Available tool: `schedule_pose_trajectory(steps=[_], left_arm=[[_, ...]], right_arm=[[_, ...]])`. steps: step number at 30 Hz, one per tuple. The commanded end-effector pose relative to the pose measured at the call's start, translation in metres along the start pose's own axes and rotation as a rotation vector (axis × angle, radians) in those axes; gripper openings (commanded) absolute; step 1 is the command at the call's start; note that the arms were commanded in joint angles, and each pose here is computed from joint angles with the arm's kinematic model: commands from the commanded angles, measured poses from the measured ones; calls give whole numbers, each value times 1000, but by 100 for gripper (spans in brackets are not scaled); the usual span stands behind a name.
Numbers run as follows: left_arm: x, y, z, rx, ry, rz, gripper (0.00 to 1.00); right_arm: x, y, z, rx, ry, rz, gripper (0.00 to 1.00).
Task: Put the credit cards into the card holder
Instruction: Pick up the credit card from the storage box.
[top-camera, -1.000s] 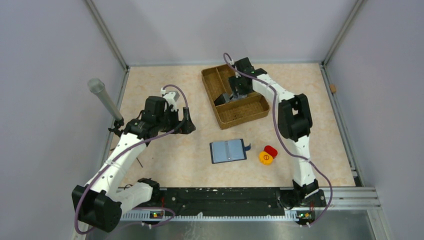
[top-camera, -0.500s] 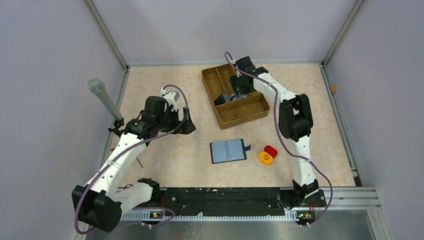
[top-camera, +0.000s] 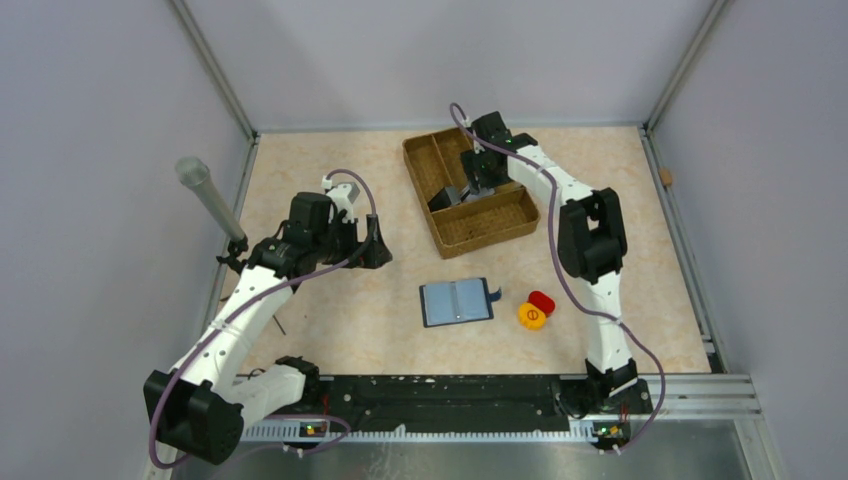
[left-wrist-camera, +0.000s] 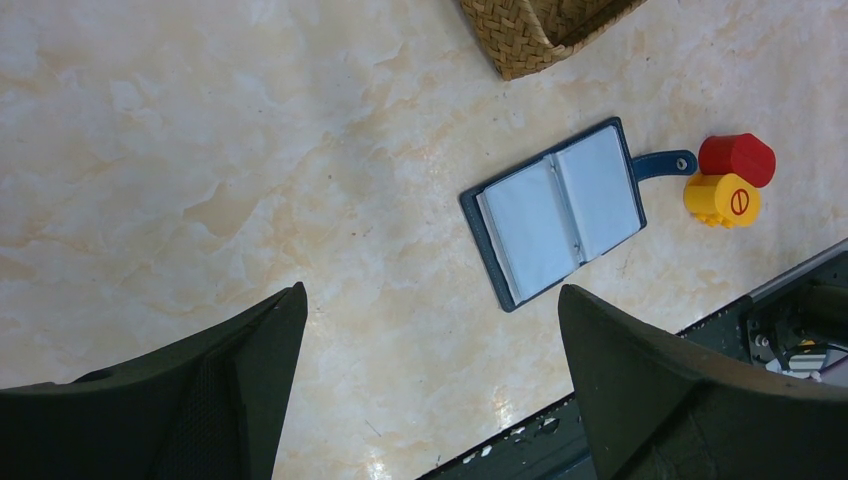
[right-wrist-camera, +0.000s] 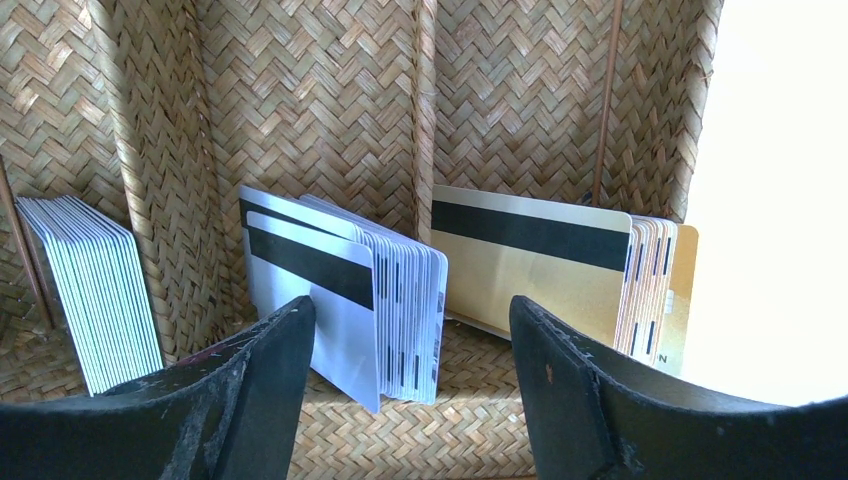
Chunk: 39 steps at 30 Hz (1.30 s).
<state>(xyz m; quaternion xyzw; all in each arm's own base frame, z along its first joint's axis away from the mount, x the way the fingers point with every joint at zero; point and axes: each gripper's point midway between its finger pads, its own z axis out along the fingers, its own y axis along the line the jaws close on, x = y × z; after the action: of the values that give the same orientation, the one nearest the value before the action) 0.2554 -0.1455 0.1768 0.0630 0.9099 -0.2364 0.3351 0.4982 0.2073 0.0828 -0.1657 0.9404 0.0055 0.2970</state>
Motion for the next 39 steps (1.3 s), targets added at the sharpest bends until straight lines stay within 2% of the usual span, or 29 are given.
schedule_pose_trajectory(steps=[1, 7, 15, 23, 29, 39], left_arm=[[-9, -3, 2, 20, -36, 22, 99], [-9, -3, 2, 24, -34, 22, 99], [-8, -4, 3, 32, -28, 23, 99], [-7, -5, 3, 37, -26, 23, 99], [-8, -5, 3, 36, -27, 24, 99], [-7, -5, 3, 35, -26, 23, 99]], right_arm=[[-38, -21, -42, 37, -107, 15, 69], [-39, -21, -45, 35, -110, 18, 60], [-42, -22, -49, 40, -118, 16, 58], [-40, -21, -48, 34, -109, 12, 37], [-42, -22, -53, 39, -119, 12, 35], [-48, -24, -63, 47, -140, 12, 17]])
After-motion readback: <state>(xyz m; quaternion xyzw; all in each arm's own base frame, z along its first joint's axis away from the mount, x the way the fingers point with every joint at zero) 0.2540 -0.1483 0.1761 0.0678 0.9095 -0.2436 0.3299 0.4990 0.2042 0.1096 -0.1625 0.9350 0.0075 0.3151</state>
